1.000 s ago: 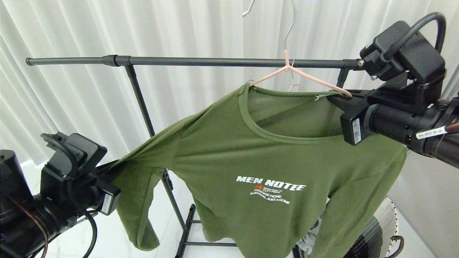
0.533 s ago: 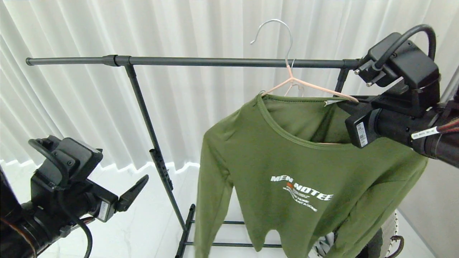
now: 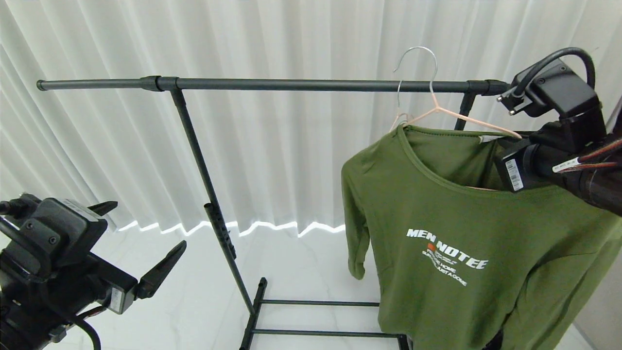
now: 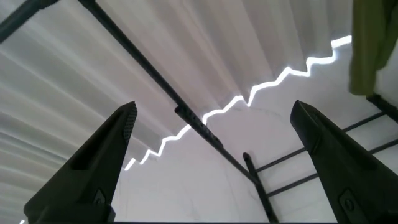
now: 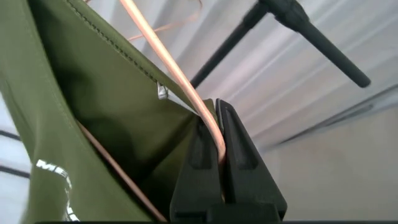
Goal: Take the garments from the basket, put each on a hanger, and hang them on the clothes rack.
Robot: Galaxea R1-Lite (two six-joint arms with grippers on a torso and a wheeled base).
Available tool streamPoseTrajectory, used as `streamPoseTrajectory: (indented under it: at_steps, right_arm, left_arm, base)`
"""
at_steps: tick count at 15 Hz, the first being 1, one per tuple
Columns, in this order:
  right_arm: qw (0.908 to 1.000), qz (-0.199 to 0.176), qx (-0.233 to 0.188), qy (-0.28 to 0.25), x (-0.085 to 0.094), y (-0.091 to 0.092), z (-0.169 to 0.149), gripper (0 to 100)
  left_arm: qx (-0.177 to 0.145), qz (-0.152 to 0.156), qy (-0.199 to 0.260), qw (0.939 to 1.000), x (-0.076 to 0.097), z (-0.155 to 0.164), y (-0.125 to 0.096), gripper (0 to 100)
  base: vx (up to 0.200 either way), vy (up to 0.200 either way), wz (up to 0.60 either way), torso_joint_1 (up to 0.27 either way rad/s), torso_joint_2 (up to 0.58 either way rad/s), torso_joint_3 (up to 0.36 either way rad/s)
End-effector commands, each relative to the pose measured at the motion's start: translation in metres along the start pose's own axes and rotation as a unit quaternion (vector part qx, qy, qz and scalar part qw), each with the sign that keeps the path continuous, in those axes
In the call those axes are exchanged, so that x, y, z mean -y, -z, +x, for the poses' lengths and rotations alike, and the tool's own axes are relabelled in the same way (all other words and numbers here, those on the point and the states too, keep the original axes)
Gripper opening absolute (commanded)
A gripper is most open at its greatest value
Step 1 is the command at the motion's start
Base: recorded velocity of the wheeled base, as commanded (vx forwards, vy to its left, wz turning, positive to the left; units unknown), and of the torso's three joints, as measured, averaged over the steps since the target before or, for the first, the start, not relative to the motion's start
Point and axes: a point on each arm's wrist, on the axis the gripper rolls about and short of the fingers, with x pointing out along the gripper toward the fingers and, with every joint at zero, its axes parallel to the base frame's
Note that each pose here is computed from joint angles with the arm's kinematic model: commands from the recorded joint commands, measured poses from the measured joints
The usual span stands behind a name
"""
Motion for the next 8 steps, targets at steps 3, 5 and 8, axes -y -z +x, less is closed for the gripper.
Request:
streamPoseTrajectory:
  at_steps: [3, 5, 8]
  right_arm:
    - [1.0, -0.002, -0.006, 0.003, -0.001, 0.002, 0.002, 0]
    - [0.9998, -0.003, -0.014, 0.015, 0.0, 0.004, 0.006, 0]
    - [0.9984, 0.01, -0.031, 0.046, -0.003, 0.004, 0.012, 0]
  left_arm:
    - [0.001, 0.0, -0.001, 1.0, 0.0, 0.0, 0.0, 100]
    - [-0.001, 0.0, 0.0, 1.0, 0.0, 0.0, 0.0, 100]
    - [-0.002, 0.0, 0.001, 1.0, 0.0, 0.001, 0.0, 100]
  base:
    - [0.0, 0.2, 0.0, 0.002, 0.0, 0.001]
    - [0.0, 0.2, 0.0, 0.0, 0.0, 0.005]
    - [0.0, 0.133, 0.0, 0.002, 0.0, 0.003]
